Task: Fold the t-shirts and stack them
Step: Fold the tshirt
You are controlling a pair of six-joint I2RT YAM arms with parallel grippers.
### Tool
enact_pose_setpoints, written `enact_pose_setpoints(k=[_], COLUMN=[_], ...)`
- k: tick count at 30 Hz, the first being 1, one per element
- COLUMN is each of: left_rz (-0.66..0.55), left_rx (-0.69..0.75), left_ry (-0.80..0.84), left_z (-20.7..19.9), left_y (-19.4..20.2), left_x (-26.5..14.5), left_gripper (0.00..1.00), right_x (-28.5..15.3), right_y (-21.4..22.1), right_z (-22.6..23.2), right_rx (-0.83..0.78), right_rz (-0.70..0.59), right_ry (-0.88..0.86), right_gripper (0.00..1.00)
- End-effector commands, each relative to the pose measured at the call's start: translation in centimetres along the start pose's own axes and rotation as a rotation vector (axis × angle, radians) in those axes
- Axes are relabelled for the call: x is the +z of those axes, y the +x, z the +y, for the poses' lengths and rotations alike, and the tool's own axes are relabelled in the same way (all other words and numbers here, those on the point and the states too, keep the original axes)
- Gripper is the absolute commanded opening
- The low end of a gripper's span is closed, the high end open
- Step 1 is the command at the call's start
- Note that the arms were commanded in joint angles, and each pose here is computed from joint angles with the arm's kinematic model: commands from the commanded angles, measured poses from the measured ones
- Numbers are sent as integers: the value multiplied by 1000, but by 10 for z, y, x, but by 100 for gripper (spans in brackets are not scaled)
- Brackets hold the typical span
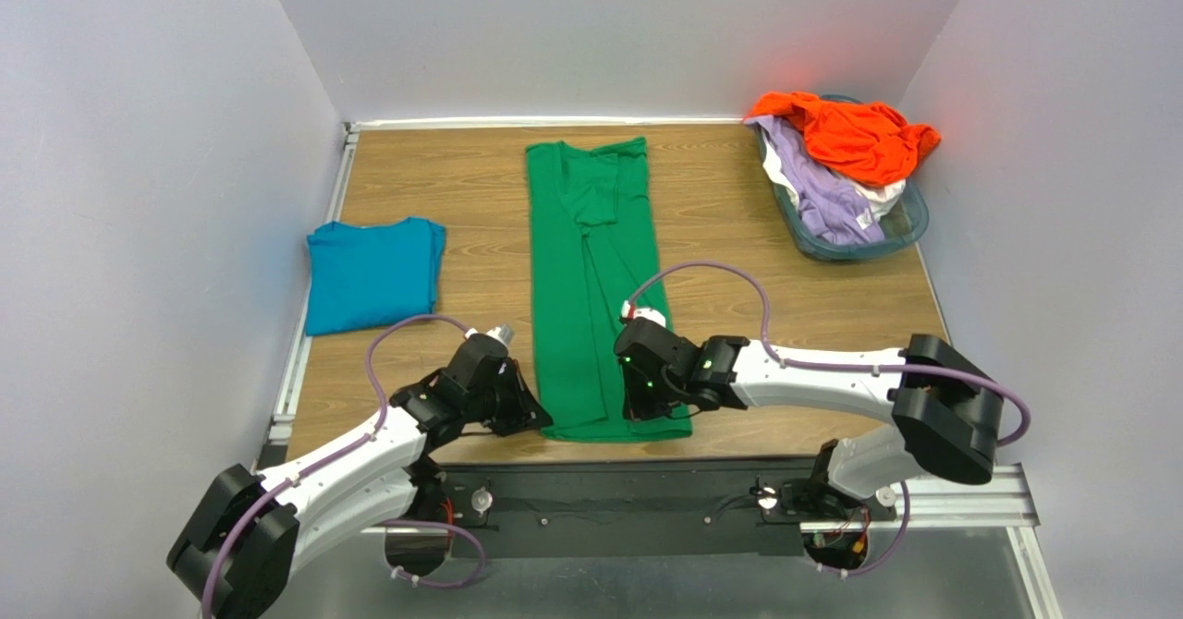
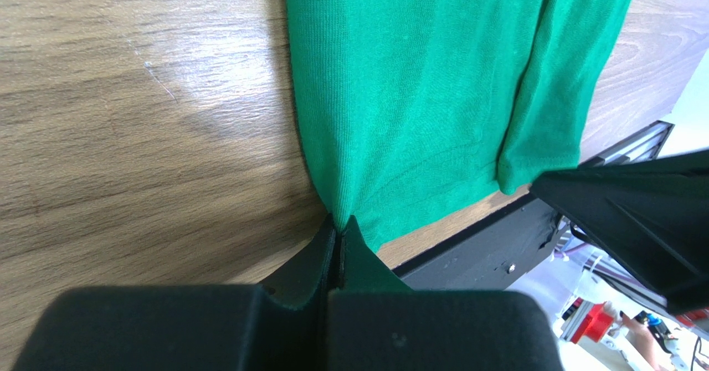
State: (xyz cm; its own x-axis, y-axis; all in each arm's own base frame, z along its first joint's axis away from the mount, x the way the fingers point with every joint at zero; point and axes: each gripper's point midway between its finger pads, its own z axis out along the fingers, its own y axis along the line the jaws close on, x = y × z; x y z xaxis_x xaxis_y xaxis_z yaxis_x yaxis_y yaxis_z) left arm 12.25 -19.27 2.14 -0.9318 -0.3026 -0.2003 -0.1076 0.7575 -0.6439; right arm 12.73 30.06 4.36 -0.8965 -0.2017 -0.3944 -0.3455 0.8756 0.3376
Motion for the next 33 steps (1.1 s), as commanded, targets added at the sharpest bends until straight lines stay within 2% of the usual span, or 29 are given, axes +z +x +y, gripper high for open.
enact_pose_setpoints(k=[1,4,6,10,14,21,26,33], left_rz=[21,24,25,26,26,29,26,25], left_rx=[17,18,18,18,18,26,29,36], left_ry=[-6,-7,-9,-7,-9,-9,-9,-11], left_z=[4,4,4,4,5,5,4,4], left_y=[6,6,7,6,7,7,6,5], left_x=[-1,-1,-1,-1,-1,-1,-1,0], left_gripper=[0,0,0,0,0,0,0,0], right_x=[-16,-18,-14,-3,9,20,15,18], right_y=[-6,-3,0,9,11,15,6,14], right_z=[24,28,21,13,1,-14,-14,-20], right_rx=[-8,-24,-24,-35,-56,-85,-99,-132], right_rz=[-5,11,15,55,60,82,51,97], right_ry=[-82,-104,-79,-39,28,106,112,144], right_gripper=[2,3,10,32,38,40,41,41])
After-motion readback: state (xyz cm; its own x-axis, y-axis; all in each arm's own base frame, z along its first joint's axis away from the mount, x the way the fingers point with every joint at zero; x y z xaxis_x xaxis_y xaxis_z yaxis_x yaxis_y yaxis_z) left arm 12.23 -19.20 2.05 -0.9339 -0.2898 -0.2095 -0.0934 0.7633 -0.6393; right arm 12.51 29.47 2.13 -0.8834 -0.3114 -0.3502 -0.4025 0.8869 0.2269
